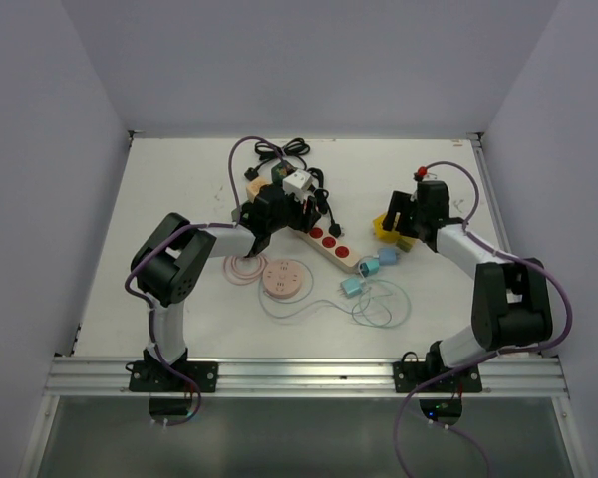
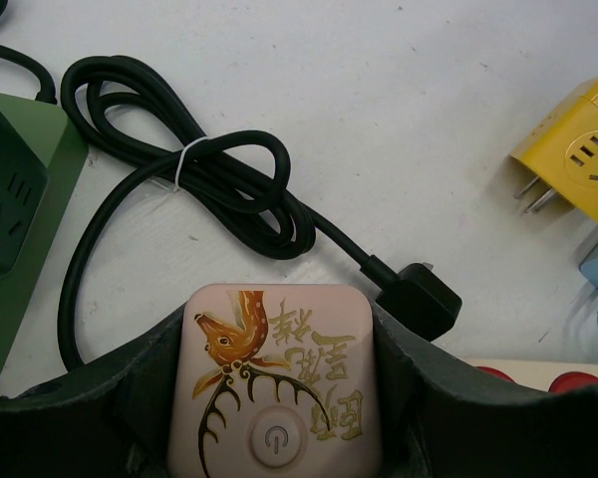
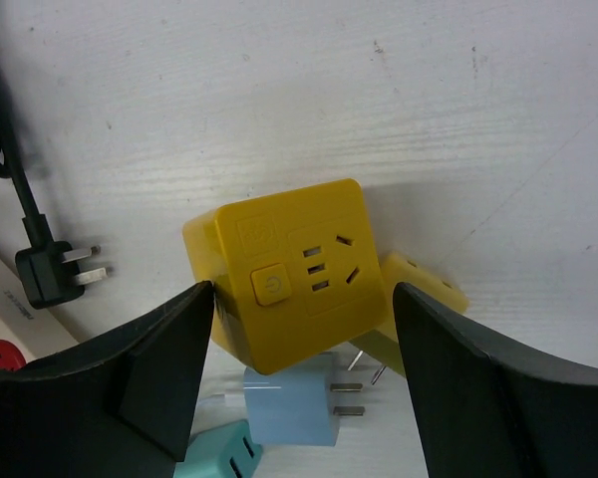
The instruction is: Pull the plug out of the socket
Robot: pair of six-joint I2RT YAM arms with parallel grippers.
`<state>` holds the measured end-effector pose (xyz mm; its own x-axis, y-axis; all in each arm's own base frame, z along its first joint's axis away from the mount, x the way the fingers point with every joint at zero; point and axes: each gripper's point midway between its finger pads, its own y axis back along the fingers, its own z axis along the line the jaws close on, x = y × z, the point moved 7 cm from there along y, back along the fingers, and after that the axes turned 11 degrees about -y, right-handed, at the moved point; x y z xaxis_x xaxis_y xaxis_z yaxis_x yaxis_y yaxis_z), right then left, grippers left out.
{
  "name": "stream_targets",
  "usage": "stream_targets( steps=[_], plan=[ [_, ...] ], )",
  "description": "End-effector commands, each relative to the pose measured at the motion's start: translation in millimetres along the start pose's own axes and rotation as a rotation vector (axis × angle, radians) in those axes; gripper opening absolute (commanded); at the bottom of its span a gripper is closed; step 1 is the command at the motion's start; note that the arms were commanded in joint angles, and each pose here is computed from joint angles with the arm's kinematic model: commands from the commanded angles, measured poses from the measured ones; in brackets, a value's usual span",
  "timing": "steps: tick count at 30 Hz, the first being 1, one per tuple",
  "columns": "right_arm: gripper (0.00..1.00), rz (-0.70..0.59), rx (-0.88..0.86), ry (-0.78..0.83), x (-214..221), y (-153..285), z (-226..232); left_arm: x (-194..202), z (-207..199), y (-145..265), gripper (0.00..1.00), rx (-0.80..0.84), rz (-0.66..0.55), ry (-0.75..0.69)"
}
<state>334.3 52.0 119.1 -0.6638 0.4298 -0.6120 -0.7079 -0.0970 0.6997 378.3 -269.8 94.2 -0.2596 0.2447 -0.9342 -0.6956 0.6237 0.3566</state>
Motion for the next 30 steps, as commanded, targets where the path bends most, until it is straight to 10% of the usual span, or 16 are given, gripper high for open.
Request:
stream_targets(
  steps=[1, 14, 24, 30],
  plan=[
    [0.75, -0.057, 0.006, -0.026, -18, 10, 3, -1, 2, 6, 0.0, -0.008, 0.042, 0.049],
    [0.52, 0.009, -0.163, -0.196, -17, -6, -13, -1, 2, 7, 0.0, -0.005, 0.042, 0.043],
    [0.8, -0.231, -0.315, -0.059, -48, 49, 15, -7, 1, 7, 0.0, 0.002, 0.028, 0.041],
    [0.81, -0.088, -0.637, 0.359, 18, 45, 95, -12, 1, 9, 0.0, 0.003, 0.014, 0.054]
  ],
)
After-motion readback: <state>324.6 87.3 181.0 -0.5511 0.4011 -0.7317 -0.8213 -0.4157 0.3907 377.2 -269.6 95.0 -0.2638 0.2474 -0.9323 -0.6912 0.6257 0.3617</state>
